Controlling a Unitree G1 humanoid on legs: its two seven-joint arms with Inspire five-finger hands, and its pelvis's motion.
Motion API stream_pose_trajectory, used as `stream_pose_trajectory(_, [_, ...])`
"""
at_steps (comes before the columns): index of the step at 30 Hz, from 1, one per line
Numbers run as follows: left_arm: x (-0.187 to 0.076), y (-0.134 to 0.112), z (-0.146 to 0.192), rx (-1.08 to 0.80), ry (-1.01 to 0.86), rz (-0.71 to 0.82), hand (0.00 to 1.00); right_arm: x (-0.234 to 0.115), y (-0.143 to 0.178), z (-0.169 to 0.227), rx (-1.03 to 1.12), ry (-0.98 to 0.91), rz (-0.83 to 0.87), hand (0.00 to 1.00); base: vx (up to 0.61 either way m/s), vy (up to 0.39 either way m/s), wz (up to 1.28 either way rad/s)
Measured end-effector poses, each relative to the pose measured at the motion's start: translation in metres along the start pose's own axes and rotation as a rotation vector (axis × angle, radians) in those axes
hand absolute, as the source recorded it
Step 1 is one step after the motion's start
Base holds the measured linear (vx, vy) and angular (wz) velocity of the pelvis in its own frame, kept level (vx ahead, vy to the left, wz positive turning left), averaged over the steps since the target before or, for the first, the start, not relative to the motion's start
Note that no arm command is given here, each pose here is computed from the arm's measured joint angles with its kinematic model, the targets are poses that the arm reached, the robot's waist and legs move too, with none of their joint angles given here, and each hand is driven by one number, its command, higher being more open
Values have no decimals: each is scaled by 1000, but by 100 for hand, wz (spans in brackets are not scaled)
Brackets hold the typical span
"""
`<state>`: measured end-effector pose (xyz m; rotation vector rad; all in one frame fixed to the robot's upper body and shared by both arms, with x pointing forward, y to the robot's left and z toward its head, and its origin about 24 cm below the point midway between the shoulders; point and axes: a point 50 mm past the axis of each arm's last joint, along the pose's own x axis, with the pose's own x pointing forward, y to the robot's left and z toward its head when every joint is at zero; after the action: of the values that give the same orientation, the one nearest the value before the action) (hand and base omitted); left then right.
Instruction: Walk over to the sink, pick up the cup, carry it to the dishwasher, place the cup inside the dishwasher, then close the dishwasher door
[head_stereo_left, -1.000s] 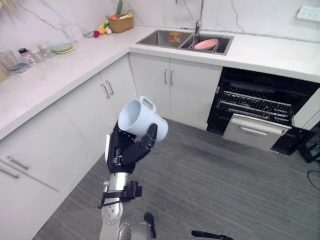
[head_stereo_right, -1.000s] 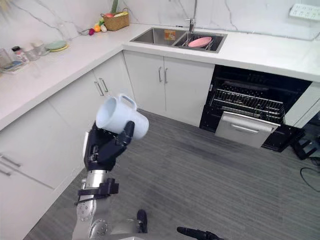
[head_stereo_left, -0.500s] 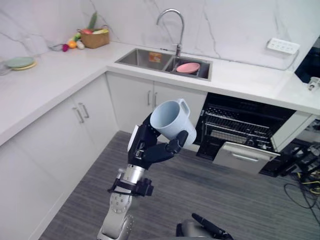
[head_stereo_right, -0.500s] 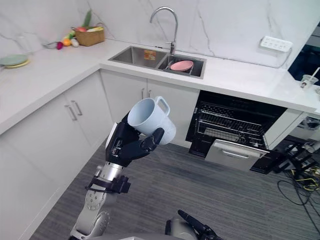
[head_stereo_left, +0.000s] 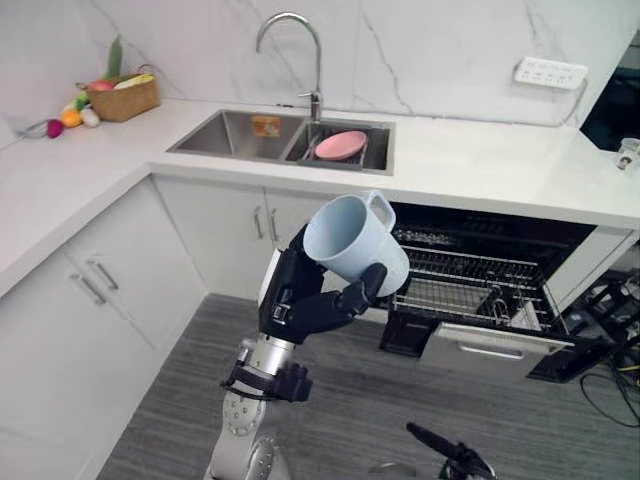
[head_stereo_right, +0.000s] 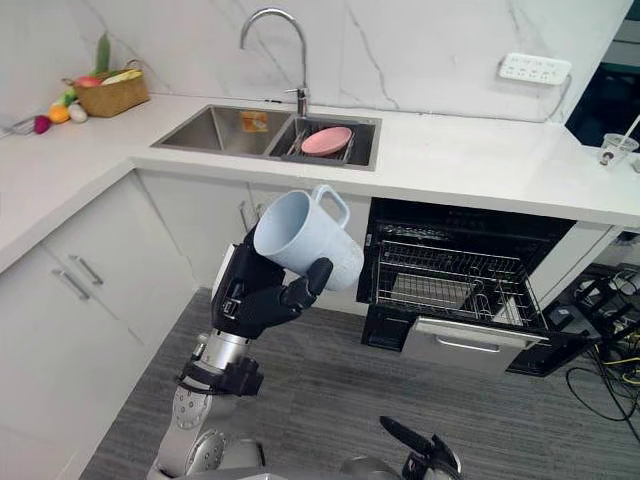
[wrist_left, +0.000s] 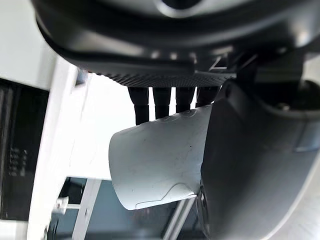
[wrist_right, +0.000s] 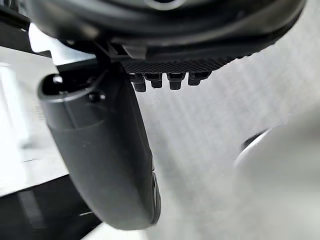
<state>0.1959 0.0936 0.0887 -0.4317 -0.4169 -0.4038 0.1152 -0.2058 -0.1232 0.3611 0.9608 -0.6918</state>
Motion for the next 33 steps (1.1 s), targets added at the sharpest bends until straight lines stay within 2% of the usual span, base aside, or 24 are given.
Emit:
stream_pose_trajectory(2, [0,0,1,-13,-14,21,0,-2,18,23,27,-101,21,100,461,232,-162])
stream_pose_trajectory(3, [0,-1,1,-13,-16,49,0,-7,33,50,68,-223,49,100,473,330,-197])
stream_pose_trajectory(7, [-7,-5,-6,9,41,82,0,-28,47,89,127,-440,88,100,396,325,-141])
stream_pose_trajectory(8, [-8,-5,-6,18,49,76,0,-34,41,97,133,-504,81,100,363,355,-87])
stream_pose_trajectory(9, [-8,-2,-6,30,56,65,0,-41,28,100,146,-689,62,100,335,338,-92])
stream_pose_trajectory(10, [-9,2,-5,39,56,69,0,-46,20,103,169,-780,50,100,288,300,-106])
stream_pose_trajectory(12, [-12,22,4,77,34,128,0,-57,-9,123,226,-881,-39,100,229,245,-134])
stream_pose_trajectory(14, [-13,30,10,103,5,168,0,-63,-25,131,245,-939,-77,100,136,196,-121])
stream_pose_trajectory(16, [-18,38,14,125,-12,235,0,-76,-27,142,254,-1009,-42,100,146,159,-95])
stream_pose_trajectory(18, [-19,43,12,131,5,273,0,-97,-14,150,217,-1083,73,100,176,2,-94])
stream_pose_trajectory(23, [-13,40,-5,142,87,287,0,-114,24,155,114,-1125,320,100,74,-68,-68])
stream_pose_trajectory(26, [-14,41,-9,198,116,311,0,-117,41,155,64,-1112,441,100,9,92,-7])
stream_pose_trajectory(33, [-18,58,0,436,89,477,0,-144,71,171,42,-1167,851,100,-3,81,3])
